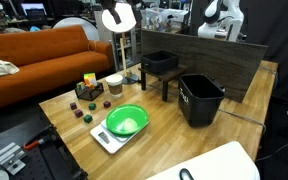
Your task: Move the black waste bin forward
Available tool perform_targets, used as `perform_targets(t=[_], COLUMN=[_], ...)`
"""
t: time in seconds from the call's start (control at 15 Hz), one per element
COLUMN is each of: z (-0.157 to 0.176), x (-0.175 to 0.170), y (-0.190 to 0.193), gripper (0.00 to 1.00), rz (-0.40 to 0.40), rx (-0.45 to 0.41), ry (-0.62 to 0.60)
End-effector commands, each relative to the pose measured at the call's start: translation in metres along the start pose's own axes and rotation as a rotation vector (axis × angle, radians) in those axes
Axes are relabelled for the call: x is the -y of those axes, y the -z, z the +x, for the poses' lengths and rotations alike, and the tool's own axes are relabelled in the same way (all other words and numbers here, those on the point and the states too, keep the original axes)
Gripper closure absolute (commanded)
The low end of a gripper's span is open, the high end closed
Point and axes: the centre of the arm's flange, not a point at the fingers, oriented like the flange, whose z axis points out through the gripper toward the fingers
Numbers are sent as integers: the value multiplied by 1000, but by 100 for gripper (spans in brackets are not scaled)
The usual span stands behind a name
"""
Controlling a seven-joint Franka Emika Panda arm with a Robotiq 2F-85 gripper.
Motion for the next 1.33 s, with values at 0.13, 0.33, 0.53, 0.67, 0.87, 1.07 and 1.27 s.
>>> perform_targets(t=[0.13,0.33,0.53,0.67,0.87,1.07,1.27], z=[26,14,14,14,19,28,28], x=[14,16,16,16,15,11,-3], y=[-36,-36,-31,-30,-43,-72,-112], gripper=[0,0,0,0,0,0,0], rz=[59,48,47,47,13,-36,-73], rx=[72,72,62,61,79,120,181], ry=[24,8,7,7,-12,-59,-77])
